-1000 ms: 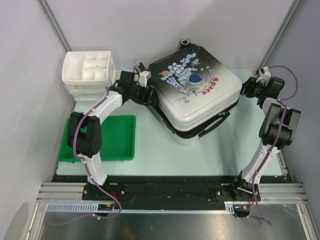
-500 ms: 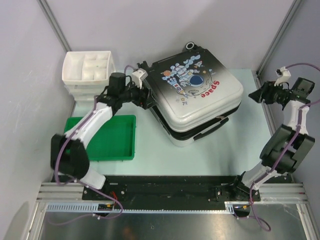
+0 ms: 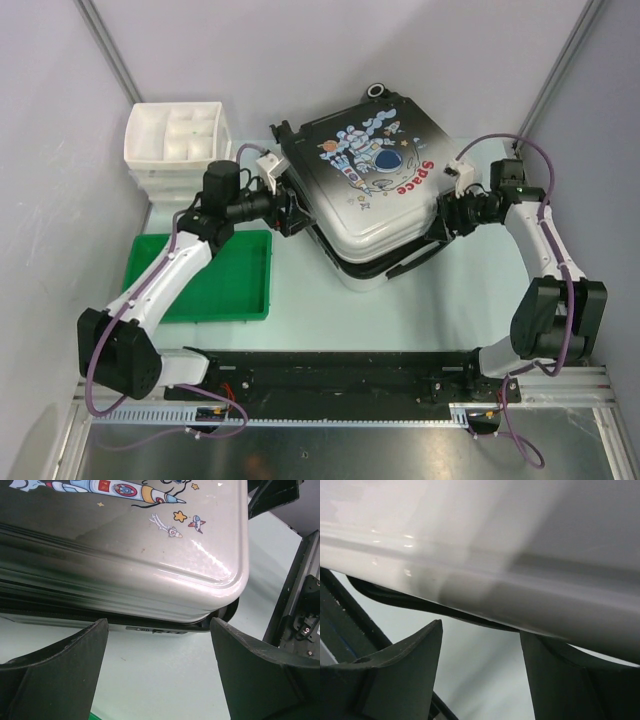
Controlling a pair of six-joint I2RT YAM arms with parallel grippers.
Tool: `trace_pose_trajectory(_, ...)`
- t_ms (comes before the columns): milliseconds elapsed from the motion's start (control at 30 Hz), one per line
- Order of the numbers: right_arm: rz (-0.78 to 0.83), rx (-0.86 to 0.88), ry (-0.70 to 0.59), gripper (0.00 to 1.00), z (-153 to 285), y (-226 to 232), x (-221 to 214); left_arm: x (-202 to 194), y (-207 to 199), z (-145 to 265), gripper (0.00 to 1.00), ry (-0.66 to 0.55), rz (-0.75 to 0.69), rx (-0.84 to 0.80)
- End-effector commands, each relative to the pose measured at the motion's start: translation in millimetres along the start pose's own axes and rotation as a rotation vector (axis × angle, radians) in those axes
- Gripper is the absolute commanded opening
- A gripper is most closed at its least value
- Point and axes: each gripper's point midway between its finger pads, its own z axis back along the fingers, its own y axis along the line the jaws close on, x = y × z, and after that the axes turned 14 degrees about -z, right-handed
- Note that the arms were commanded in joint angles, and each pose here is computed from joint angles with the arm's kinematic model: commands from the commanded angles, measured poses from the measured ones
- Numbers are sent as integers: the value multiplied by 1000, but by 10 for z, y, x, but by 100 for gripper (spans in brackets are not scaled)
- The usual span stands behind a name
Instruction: Open, take out, and arrange the luggage
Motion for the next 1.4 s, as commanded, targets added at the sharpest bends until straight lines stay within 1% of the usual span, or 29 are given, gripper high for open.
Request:
trace_pose_trajectory(0, 14, 16, -12, 69, -123, 60, -4, 187, -116, 103, 88, -57, -55, -22)
trace_pose_trajectory(100, 11, -4, -11, 75, -183, 47, -121, 212, -124, 102, 88, -61, -58, -27)
trace_pose_trajectory(133, 43, -18, -49, 78, -173, 44, -63, 210, -125, 96, 88, -61, -57, -31)
trace_pose_trajectory(167, 48, -36, -56, 82, -198, 23, -70, 221, -128, 87, 88, -63, -59, -35)
trace_pose_trajectory(200, 48, -42, -49, 82, -238, 11, -144, 228, -130, 85, 88, -63, -60, -35)
trace_pose_trajectory(267, 73, -87, -98, 83, -244, -42, -61, 222, -122, 69, 87, -60, -59, -35)
trace_pose_trajectory(300, 42, -99, -101, 83, -278, -77, -149, 227, -132, 67, 87, -61, -59, -40)
trace_pose_trajectory(333, 72, -117, -167, 82, -268, -106, -29, 218, -136, 64, 87, -59, -59, -40)
trace_pose_trajectory(367, 104, -116, -229, 82, -177, -35, 27, 195, -139, 63, 87, -55, -54, -39)
trace_pose_trajectory(433, 131, -130, -302, 82, -168, -54, -18, 186, -160, 73, 87, -55, -55, -42)
trace_pose_trajectory(467, 165, -130, -342, 82, -93, 15, 16, 170, -164, 73, 87, -53, -53, -43)
trace_pose_trajectory(533, 184, -150, -363, 80, -98, 3, -22, 162, -162, 80, 87, -52, -56, -38)
trace_pose_trajectory(600, 170, -243, -376, 73, -61, -142, -14, 153, -159, 87, 87, -51, -56, -32)
trace_pose_trajectory(633, 139, -280, -393, 66, -41, -205, 8, 160, -163, 96, 87, -53, -56, -30)
trace_pose_trajectory(667, 110, -346, -400, 54, -5, -324, 12, 148, -152, 97, 88, -50, -56, -23)
trace_pose_trajectory(733, 40, -391, -421, 40, 97, -416, -4, 148, -136, 108, 88, -49, -58, -9)
trace_pose_trajectory(767, -38, -414, -447, 28, 199, -501, -16, 145, -134, 110, 87, -48, -57, -6)
trace_pose_trajectory(800, -75, -420, -461, 25, 257, -518, -29, 126, -139, 111, 88, -45, -54, -7)
trace_pose_trajectory(867, -128, -425, -508, 26, 494, -507, -49, 116, -149, 116, 88, -45, -54, -9)
trace_pose_trajectory(900, -148, -417, -527, 27, 557, -474, -47, 77, -151, 114, 88, -38, -49, -7)
trace_pose_trajectory(933, -148, -398, -528, 37, 612, -418, -82, 68, -156, 116, 88, -37, -50, -9)
trace_pose_trajectory(967, -132, -354, -518, 42, 608, -331, -107, 51, -159, 113, 88, -35, -50, -11)
trace_pose_trajectory(1033, -108, -329, -484, 49, 556, -215, -170, -2, -166, 96, 88, -24, -35, -17)
trace_pose_trajectory(1067, -92, -344, -492, 52, 571, -177, -160, -3, -164, 93, 88, -24, -34, -17)
trace_pose_trajectory(1133, -59, -338, -494, 53, 486, -13, -115, -15, -154, 81, 88, -20, -32, -16)
trace_pose_trajectory(1167, -58, -386, -506, 55, 485, -37, -91, -11, -153, 84, 87, -21, -32, -15)
trace_pose_trajectory(1233, -27, -372, -496, 57, 341, 110, -61, 11, -132, 83, 88, -23, -34, -8)
trace_pose_trajectory(1267, -27, -412, -495, 57, 327, 68, -57, 15, -136, 84, 88, -24, -36, -7)
trace_pose_trajectory(1367, -20, -445, -448, 57, 147, 70, -98, 33, -134, 89, 88, -27, -39, -5)
